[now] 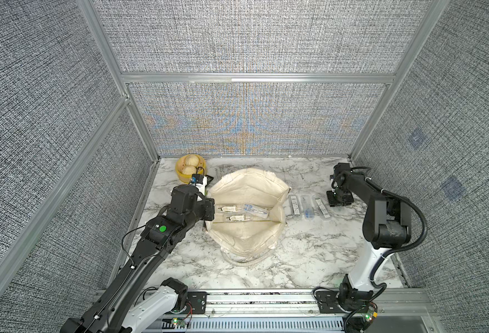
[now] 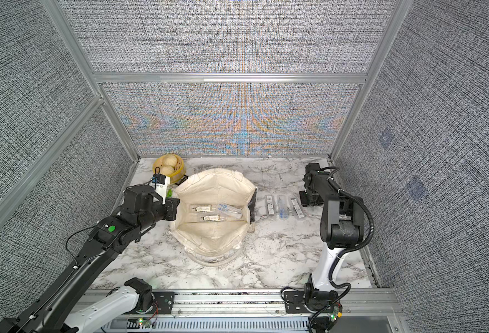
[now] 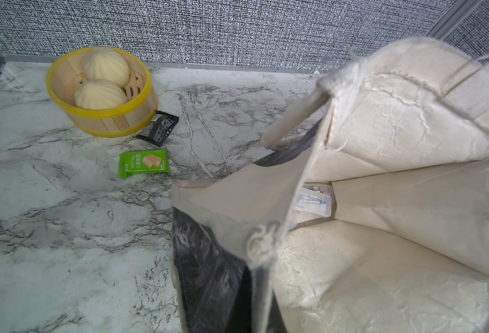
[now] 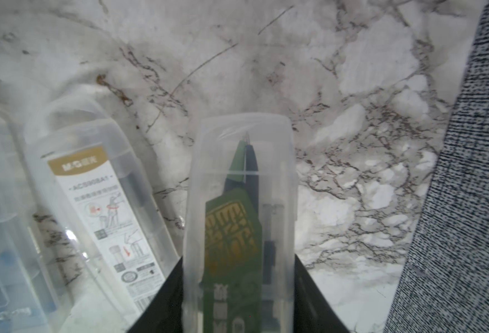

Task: Take out the compass set from the canvas bag
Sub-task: Place the compass set at the center of the board.

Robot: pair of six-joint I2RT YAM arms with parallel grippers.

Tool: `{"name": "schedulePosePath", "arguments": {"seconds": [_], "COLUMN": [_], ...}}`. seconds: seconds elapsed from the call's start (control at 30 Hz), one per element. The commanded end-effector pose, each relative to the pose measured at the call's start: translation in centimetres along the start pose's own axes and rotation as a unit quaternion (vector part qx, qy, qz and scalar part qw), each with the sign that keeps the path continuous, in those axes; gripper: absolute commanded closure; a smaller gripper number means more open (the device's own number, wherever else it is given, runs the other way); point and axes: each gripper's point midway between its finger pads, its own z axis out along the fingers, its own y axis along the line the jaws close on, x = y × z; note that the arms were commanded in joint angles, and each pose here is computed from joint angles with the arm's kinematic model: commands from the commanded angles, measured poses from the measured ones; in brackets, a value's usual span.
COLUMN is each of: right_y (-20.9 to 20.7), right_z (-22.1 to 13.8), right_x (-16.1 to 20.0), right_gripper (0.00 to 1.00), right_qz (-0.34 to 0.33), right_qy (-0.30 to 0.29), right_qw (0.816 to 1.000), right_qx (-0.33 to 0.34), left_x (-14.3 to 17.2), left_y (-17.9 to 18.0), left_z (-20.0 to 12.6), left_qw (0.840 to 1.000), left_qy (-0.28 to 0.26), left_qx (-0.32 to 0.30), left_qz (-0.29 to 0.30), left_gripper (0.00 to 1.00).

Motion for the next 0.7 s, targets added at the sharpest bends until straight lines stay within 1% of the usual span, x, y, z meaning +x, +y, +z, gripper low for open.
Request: {"name": "schedulePosePath", "arguments": {"seconds": [0.0, 0.23, 0.43, 0.67], "right_y": [0.4, 0.4, -0.3, -0.6], "right_z": [0.7, 1.8, 2.2, 2.5], "right_x": [0.9, 0.7, 0.8, 0.6], "right_gripper": [0.74, 0.72, 0.65, 0.61], "right_qz": [-0.011, -0.011, -0.010, -0.006], "right_qy": [0.021, 0.032, 0.037, 0.036], "right_qw": [1.000, 0.999, 0.999, 0.999], "right_qx": [-0.010, -0.010, 0.001, 0.003], "left_x": [-0.9, -0.7, -0.7, -0.6], "left_y": [-0.4, -0.3, -0.3, -0.3], "left_z": [0.0, 0.3, 0.4, 0.3], "left_qw": [1.000, 1.000, 1.000, 1.000], "left_qy": [-0.015, -0.010, -0.009, -0.008], "left_qx": [0.010, 0.010, 0.009, 0.010], "left_qz": [0.000, -0.002, -0.003, -0.002], "left_gripper": [1.00, 1.00, 1.00, 1.00]}}
